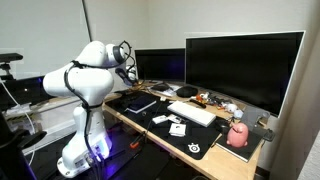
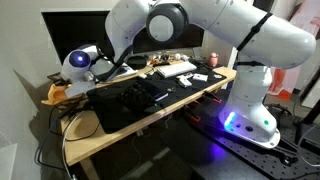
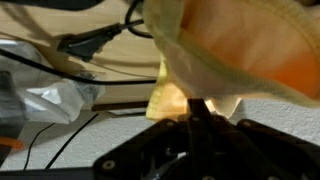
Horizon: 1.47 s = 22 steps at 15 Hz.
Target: Move the towel to the far end of the table on the left
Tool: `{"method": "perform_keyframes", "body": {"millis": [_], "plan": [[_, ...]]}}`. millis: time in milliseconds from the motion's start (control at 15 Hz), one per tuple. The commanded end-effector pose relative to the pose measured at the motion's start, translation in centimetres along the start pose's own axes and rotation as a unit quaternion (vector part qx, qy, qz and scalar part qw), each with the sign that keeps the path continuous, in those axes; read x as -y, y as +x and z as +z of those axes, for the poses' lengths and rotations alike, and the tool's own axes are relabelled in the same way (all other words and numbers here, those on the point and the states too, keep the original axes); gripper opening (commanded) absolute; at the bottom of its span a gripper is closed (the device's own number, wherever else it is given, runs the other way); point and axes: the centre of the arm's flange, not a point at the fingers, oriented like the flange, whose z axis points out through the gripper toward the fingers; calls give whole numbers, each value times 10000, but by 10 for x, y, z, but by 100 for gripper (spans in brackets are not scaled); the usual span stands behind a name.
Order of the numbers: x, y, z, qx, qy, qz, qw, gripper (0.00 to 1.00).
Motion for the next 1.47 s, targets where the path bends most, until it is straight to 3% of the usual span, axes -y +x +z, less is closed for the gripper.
{"method": "perform_keyframes", "body": {"millis": [0,533,1400], "plan": [[-7,14,-22,57,-333,-304,9990,0],[-19,8,-40,516,-495,-917,9932,0],[-58,9,-100,1163,-335,-1540,9806,0]]}}
